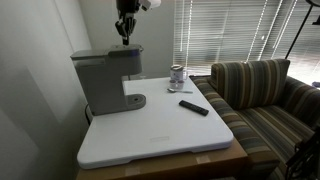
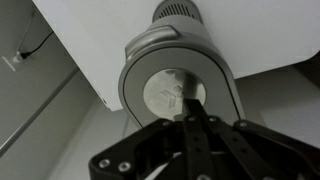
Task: Press the button atop the coffee maker
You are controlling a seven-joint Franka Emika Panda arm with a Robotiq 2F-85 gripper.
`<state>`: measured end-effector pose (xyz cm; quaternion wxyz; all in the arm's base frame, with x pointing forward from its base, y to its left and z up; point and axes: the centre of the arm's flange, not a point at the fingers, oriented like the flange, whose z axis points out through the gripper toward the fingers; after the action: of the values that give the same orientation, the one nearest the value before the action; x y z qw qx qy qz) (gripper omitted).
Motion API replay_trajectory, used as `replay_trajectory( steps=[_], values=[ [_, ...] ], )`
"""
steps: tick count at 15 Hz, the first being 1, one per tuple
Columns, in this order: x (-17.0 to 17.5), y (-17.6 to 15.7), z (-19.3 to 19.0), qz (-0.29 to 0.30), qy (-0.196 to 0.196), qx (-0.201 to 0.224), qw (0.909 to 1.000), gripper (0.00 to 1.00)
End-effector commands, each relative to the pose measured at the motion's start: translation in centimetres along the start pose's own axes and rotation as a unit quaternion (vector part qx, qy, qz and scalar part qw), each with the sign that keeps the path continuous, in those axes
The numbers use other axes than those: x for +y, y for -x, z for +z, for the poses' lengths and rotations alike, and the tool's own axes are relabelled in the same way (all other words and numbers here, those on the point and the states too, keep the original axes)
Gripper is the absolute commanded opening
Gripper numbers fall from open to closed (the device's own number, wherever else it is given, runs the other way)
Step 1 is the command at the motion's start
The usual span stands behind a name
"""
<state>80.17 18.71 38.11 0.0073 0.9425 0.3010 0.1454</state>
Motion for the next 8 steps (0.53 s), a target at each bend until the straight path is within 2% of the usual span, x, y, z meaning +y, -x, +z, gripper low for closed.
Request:
replay_trajectory(
  steps=[1,8],
  values=[
    [2.2,-3.2,0.9,0.013,0.003,-0.002,0.9999,0.00],
    [2.5,-3.0,3.3,0.054,0.014,-0.018,0.9983,0.00]
  ],
)
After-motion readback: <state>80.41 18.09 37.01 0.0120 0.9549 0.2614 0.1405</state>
